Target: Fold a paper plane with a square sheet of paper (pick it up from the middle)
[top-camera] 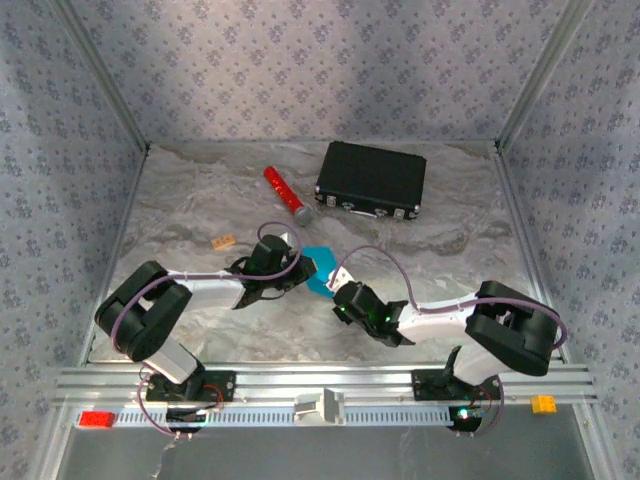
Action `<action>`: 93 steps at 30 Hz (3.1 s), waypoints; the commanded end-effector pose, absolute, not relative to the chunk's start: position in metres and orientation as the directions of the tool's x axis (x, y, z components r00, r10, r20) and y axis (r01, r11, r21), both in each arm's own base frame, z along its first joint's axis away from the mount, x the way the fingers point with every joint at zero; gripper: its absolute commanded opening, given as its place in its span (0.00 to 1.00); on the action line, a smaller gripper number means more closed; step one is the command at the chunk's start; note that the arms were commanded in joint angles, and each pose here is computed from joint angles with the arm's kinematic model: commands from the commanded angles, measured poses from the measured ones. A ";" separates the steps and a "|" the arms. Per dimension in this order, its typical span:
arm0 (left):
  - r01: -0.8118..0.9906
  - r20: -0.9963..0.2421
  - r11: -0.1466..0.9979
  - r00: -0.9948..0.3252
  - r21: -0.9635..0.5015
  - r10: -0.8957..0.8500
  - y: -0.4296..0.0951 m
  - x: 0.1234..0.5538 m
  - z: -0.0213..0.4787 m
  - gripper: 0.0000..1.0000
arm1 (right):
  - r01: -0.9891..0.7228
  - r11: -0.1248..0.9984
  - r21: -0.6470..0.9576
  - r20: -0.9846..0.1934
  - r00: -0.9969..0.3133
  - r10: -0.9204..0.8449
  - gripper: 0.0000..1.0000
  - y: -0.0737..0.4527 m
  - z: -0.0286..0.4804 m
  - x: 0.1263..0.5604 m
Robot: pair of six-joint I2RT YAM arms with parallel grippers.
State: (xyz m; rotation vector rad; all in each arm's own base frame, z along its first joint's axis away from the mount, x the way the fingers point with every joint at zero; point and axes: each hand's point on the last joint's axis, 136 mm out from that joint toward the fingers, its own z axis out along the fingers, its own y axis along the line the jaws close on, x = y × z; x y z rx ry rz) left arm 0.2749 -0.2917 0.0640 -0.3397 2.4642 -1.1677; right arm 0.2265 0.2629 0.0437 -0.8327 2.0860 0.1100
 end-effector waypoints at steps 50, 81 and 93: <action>-0.032 -0.315 0.648 -0.855 -0.761 -0.412 -0.273 0.283 0.090 0.31 | -0.286 0.573 0.768 -0.354 -0.935 0.009 0.03 0.286 0.038 0.237; -0.115 -0.234 0.624 -0.862 -0.773 -0.449 -0.278 0.289 0.075 0.68 | -0.550 0.785 0.286 -0.654 -0.710 -0.259 0.13 0.288 0.045 0.237; -0.151 -0.195 0.624 -0.871 -0.767 -0.450 -0.277 0.289 0.070 0.41 | -0.670 0.741 0.029 -0.747 -0.507 -0.430 0.15 0.295 0.053 0.227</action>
